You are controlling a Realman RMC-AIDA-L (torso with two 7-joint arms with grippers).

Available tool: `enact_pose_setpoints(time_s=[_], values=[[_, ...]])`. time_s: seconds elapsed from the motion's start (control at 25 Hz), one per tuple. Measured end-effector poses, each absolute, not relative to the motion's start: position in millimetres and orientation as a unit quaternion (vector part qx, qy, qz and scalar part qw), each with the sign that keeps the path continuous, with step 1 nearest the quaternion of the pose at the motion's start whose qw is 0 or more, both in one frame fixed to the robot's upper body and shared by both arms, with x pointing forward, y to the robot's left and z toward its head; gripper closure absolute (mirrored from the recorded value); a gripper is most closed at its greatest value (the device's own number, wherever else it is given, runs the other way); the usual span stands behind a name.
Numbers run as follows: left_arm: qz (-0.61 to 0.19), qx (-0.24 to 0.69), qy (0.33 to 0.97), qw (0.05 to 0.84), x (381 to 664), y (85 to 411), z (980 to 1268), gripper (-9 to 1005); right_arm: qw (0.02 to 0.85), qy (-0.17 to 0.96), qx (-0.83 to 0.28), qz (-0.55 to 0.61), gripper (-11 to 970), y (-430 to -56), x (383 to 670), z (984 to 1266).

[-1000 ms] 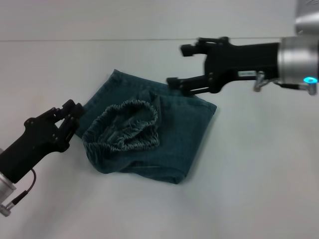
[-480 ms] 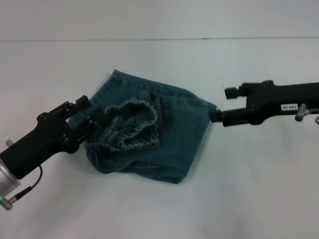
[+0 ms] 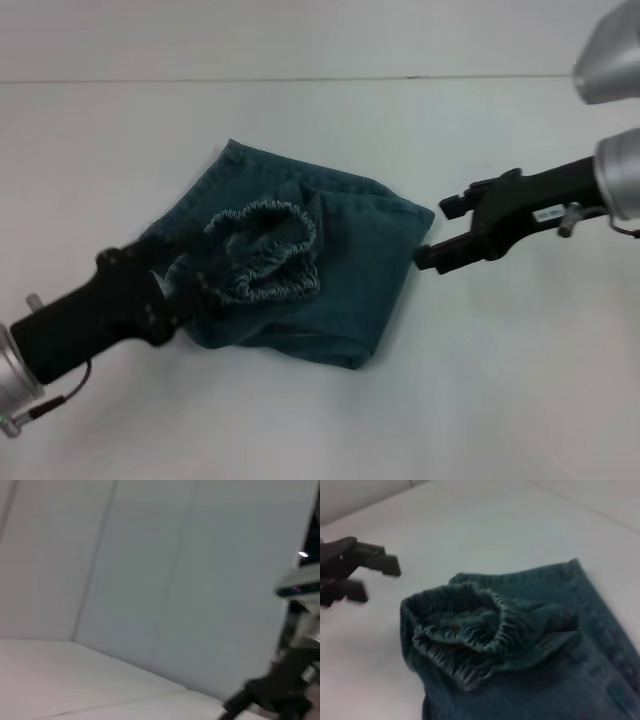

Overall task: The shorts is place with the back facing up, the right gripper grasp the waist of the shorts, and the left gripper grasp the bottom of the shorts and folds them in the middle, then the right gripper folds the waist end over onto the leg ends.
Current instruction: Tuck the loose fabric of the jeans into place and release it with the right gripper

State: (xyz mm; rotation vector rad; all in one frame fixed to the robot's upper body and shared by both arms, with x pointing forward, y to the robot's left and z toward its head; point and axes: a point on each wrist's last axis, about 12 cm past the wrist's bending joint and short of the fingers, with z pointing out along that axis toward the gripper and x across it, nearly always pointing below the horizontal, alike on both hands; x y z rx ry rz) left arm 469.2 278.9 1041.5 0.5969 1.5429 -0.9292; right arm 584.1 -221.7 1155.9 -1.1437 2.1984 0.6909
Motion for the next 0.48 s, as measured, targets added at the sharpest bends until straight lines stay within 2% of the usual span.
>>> enact_pose_setpoints(time_s=[0.28, 0.48], values=[[-0.393, 0.3, 0.657, 0.569, 464.1, 280.2, 1042.1, 395, 0.229, 0.826, -0.449, 0.251, 34, -191.6, 603.4, 1151.0], [-0.389, 0.301, 0.657, 0.571, 461.8, 281.5, 1041.0, 242, 0.225, 0.822, -0.466, 0.238, 34, -172.2, 616.4, 1150.6]])
